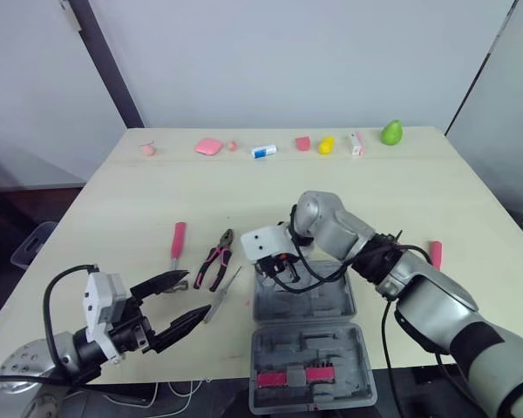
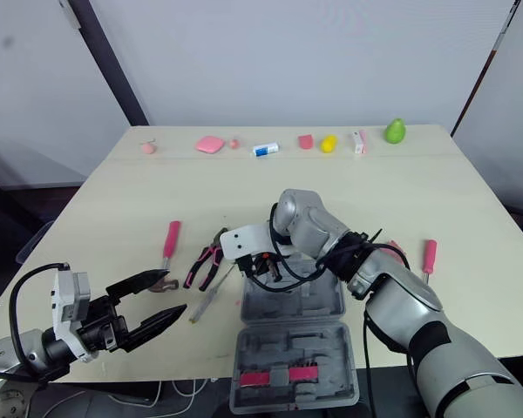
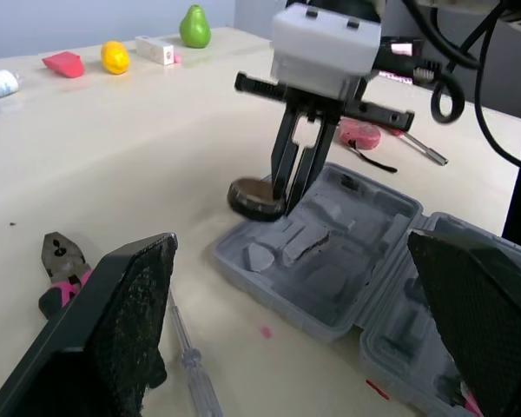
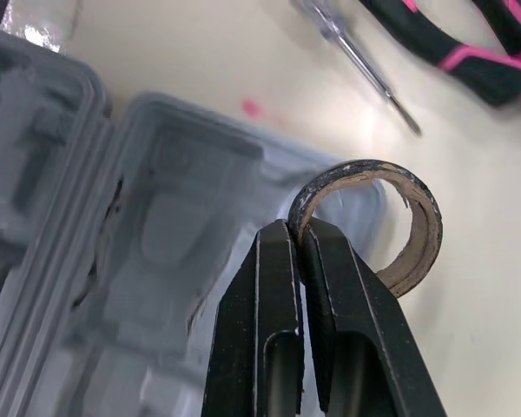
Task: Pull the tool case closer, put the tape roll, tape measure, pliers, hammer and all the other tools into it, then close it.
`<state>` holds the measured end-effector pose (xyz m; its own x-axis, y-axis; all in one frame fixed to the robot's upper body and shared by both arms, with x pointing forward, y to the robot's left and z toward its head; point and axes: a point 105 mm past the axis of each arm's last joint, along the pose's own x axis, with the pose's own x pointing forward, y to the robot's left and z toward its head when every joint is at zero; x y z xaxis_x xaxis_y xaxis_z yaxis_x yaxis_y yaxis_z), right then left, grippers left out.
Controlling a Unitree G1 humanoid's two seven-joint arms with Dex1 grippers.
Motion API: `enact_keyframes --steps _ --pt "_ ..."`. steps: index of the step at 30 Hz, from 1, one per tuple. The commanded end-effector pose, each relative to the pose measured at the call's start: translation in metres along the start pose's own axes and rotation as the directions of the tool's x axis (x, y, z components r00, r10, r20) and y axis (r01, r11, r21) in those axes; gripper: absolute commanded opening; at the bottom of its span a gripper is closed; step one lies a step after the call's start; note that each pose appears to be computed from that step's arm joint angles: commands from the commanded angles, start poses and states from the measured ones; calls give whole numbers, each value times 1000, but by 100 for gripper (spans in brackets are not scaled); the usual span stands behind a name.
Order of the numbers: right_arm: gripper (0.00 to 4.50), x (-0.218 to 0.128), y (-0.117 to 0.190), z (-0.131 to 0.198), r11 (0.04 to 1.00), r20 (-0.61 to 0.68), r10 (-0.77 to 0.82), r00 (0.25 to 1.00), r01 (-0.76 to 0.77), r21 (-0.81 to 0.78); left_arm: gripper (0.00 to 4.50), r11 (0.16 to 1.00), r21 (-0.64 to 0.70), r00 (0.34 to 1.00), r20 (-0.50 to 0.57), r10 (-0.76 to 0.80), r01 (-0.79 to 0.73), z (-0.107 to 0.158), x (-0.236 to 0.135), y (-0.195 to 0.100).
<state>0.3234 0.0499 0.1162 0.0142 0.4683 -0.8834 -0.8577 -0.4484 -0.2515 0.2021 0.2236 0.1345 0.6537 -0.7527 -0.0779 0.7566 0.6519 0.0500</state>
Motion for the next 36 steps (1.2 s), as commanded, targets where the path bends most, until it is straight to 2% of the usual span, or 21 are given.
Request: enact_keyframes --steps 1,14,28,31,35,36 --pt "5 7 -1 8 998 -12 -8 1000 7 -68 450 999 37 1000 10 13 -14 10 -4 1" --pt "5 32 9 3 992 -51 1 999 -7 -124 450 999 40 1000 -6 -7 7 8 0 5" --pt "5 29 -3 -4 993 -67 -47 997 39 -112 450 999 28 999 -25 -25 26 2 1 0" --pt "100 27 -5 -5 992 -68 -58 996 50 -113 450 999 24 999 -26 -25 26 1 0 0" --pt "288 19 -13 -2 990 -60 -92 994 85 -112 450 999 18 999 -28 -26 26 -1 0 0" --pt "288 18 -13 -1 990 -58 -91 994 84 -110 450 1000 17 999 -28 -26 26 -1 0 0"
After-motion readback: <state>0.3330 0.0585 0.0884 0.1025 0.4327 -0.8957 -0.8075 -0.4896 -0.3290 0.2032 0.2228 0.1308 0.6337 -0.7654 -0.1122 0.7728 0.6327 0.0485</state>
